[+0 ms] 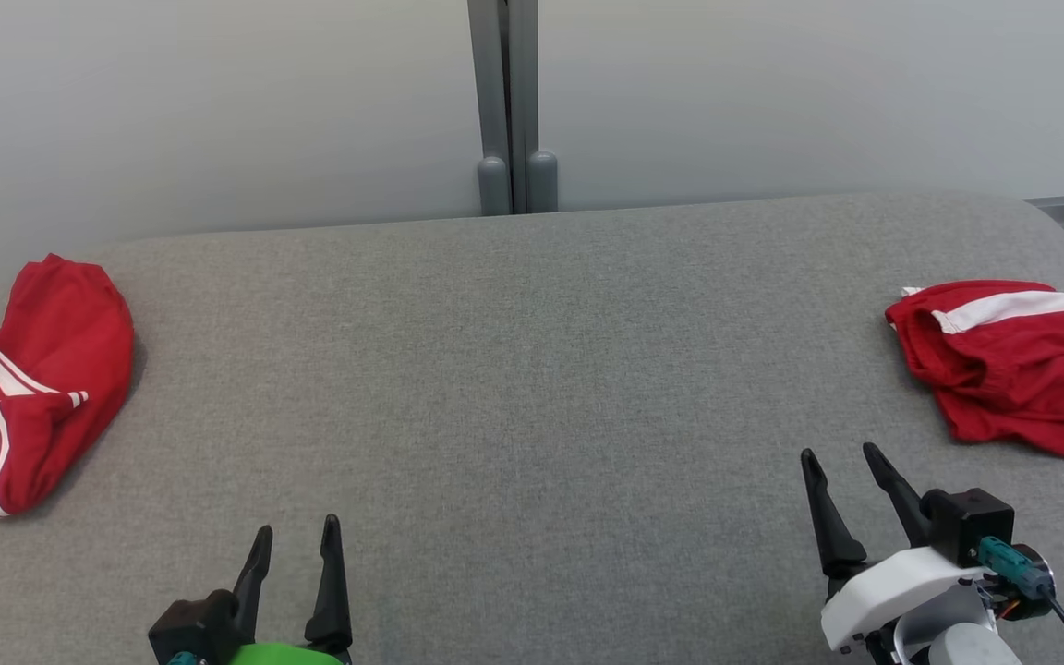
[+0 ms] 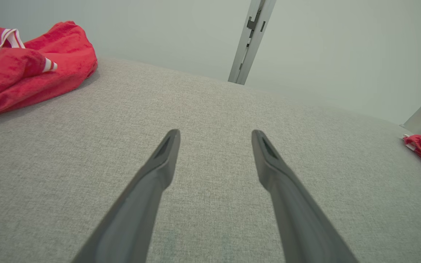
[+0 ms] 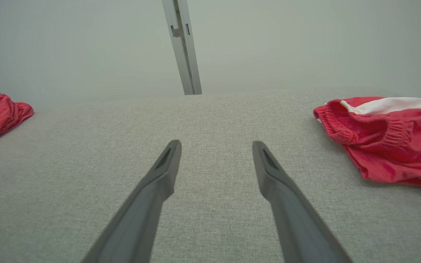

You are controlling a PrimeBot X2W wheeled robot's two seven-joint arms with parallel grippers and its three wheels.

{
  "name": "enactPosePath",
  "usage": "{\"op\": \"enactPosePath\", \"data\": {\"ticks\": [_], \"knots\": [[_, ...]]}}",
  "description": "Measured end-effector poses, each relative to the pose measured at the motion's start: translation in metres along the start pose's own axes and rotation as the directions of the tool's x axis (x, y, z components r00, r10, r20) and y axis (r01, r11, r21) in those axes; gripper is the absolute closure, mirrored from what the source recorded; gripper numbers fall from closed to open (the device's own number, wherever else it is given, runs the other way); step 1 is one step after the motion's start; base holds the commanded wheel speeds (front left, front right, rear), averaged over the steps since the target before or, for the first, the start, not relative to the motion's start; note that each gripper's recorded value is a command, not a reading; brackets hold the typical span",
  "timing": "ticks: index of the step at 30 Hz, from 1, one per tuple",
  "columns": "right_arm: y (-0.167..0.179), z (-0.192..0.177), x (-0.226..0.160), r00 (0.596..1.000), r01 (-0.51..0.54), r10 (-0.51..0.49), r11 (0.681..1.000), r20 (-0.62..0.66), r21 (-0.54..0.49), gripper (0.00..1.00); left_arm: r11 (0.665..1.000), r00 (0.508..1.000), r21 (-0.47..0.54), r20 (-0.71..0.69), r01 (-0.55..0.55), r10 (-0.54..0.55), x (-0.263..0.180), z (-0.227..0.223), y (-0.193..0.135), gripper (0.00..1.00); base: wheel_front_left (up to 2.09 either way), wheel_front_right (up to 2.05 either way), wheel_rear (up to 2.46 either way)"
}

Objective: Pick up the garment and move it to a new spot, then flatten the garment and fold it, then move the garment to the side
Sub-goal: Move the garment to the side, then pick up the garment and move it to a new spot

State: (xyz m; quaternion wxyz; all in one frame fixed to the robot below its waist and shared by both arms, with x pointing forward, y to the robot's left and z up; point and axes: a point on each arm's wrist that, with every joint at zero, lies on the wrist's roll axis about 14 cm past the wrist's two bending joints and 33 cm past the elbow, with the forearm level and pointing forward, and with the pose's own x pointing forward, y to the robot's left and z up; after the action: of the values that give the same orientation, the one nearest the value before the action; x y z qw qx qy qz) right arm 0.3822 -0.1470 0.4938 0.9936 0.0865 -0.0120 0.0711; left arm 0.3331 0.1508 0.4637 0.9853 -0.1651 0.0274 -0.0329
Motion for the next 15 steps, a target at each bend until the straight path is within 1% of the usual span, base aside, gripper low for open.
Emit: {"op": "enactPosePath", "data": {"ticks": [15], "knots": [[0.0023, -0.0015, -0.0013, 1.0, -0.006, 0.006, 1.0, -0.004, 0.001, 0.0, 1.0, 1.0, 0.0, -0.008, 0.011, -0.011, -0.0023, -0.0028, -0.0034, 0.0, 0.0, 0.0, 0.0]]}}
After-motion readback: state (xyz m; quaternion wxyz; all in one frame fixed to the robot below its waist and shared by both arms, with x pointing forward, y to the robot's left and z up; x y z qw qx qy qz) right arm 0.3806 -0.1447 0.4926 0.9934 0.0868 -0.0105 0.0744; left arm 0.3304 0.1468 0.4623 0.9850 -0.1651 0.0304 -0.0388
